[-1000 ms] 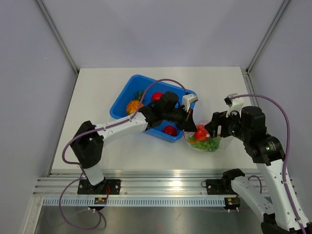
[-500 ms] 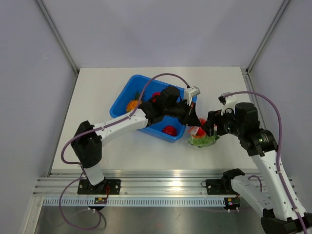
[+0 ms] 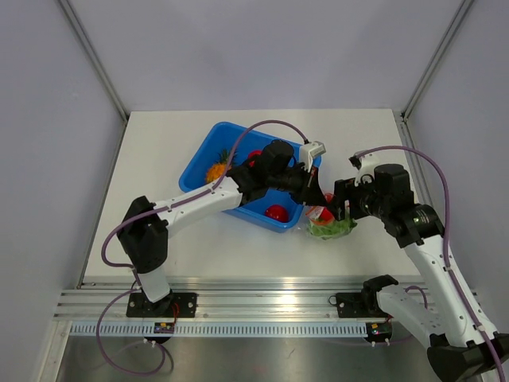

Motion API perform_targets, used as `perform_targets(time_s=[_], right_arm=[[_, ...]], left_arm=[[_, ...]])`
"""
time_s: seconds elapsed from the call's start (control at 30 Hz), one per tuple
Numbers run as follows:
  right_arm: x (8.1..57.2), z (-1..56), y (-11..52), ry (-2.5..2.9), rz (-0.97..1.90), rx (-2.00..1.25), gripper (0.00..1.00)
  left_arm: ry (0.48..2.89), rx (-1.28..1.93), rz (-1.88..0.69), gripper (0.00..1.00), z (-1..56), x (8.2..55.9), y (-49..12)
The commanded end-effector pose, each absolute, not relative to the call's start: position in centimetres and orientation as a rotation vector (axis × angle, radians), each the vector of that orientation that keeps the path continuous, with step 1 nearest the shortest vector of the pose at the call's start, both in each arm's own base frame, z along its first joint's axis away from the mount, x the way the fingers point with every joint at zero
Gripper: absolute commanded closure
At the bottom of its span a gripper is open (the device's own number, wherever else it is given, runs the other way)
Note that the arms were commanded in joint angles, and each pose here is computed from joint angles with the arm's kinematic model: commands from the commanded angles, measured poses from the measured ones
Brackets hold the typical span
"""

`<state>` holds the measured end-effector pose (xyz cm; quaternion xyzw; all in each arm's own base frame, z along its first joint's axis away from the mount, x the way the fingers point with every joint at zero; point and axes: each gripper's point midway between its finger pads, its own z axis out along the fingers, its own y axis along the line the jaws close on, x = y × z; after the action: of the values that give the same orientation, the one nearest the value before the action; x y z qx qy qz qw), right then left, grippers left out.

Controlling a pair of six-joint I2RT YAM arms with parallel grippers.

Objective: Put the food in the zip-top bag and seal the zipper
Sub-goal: Adjust the zipper on the food storage bag.

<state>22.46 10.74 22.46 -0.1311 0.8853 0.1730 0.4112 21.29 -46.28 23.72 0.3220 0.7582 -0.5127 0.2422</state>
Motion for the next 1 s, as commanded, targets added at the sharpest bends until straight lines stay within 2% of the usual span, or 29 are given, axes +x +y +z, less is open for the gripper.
perform_targets(time_s=[0.0,0.67,0.97], right_arm=[[23.4,22.1,10.0,2.218,0.34,-0.327,0.22],[26.4,19.3,6.5,2.33,0.032,-0.118,0.24],[27.0,23.1,8.3,2.229,0.156,-0.128,0.24]], left_arm=[[1.939,0.881,-1.473,1.0,27.7,21.7,-47.3],[1.923,0.938,-1.577,1.0,28.1,20.3,-47.0],[1.983,0.966,-1.585,1.0,26.1,20.0,-46.9]])
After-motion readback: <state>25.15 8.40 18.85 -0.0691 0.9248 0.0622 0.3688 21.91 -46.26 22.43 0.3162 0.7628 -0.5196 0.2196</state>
